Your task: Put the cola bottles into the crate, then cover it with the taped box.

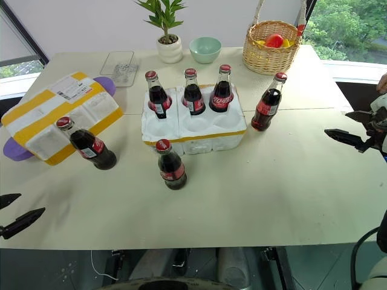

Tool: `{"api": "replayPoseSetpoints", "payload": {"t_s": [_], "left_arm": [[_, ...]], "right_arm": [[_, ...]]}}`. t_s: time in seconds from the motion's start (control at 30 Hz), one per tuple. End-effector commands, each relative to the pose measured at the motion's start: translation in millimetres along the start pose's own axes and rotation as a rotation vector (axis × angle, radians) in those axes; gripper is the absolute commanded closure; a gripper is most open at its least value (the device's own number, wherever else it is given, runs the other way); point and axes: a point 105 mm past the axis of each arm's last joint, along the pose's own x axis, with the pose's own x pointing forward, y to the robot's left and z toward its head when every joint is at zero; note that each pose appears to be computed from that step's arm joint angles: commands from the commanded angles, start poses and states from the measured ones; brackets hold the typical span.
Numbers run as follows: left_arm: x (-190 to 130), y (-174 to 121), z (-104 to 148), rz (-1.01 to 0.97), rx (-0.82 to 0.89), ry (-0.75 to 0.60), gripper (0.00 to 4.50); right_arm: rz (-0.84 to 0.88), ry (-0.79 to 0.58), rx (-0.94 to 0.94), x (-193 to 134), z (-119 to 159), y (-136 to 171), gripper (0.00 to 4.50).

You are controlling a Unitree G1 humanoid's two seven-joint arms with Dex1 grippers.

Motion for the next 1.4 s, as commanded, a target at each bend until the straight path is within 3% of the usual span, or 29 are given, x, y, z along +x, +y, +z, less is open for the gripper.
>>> {"api": "replayPoseSetpoints", "payload": {"t_s": [0.03, 0.67, 0.77, 0.9, 1.13, 1.4], "left_arm": [[-4.4, 3.8, 6.6, 0.018, 0.026, -0.021, 0.04], [0.2, 10.3, 16.0, 0.034, -0.014, -0.073, 0.04], [2.9, 7.4, 29.4, 0.017, -0.023, -0.125, 0.04], [9.8, 3.5, 61.6, -0.035, -0.056, -0.239, 0.04], [43.8, -12.9, 91.6, -0.18, 0.004, -0.273, 0.04], [91.1, -21.5, 101.5, -0.278, 0.103, -0.246, 0.04]], "right_arm": [[-0.023, -0.034, -0.03, -4.5, 10.7, -5.0, 0.0], [-0.004, -0.037, 0.006, -6.1, 5.3, -2.3, 0.0], [-0.004, -0.043, 0.003, -9.0, 10.1, -4.0, 0.0], [0.083, -0.101, -0.001, -17.9, 37.5, 0.2, 0.0], [0.418, -0.203, -0.057, -29.4, 100.7, 54.4, 0.0], [0.651, -0.258, -0.105, -41.0, 132.1, 137.8, 0.0]]}}
